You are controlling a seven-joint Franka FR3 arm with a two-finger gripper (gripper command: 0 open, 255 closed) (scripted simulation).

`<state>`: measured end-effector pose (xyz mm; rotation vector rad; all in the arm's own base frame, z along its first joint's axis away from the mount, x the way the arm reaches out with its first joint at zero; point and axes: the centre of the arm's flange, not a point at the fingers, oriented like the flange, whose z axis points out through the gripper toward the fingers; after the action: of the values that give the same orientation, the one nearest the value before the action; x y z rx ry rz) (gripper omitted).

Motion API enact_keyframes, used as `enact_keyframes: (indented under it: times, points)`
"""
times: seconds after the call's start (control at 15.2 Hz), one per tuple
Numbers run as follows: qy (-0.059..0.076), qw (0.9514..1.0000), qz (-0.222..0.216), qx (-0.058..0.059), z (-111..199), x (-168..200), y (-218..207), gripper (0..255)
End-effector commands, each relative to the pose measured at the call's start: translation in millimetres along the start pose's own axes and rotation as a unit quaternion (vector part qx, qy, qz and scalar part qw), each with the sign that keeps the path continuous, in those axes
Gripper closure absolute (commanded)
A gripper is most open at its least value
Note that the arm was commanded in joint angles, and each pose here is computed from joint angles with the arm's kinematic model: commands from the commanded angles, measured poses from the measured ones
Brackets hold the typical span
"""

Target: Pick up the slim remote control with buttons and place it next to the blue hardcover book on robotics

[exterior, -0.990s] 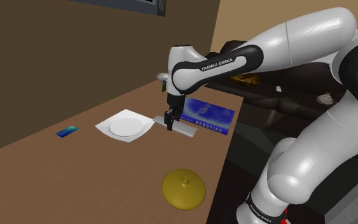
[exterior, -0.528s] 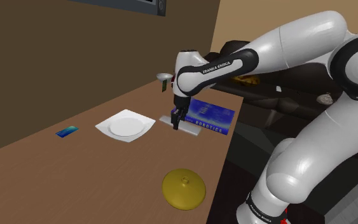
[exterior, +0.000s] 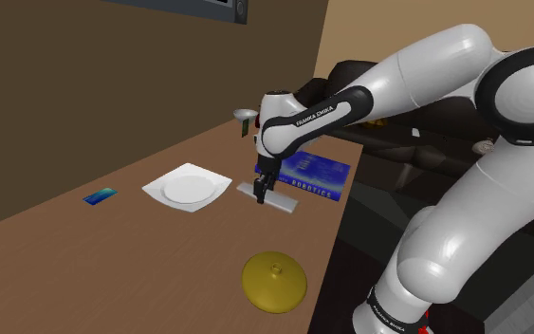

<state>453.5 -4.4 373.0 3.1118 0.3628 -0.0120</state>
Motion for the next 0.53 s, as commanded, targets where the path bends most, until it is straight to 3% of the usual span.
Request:
enact_keyframes:
  times: [0.0,0.46]
  points:
    - [0.0,1.0,0.0,0.0,11.4,-1.4,0.3,255]
    - [0.0,1.0,0.0,0.0,32.5,-1.2,0.1,255]
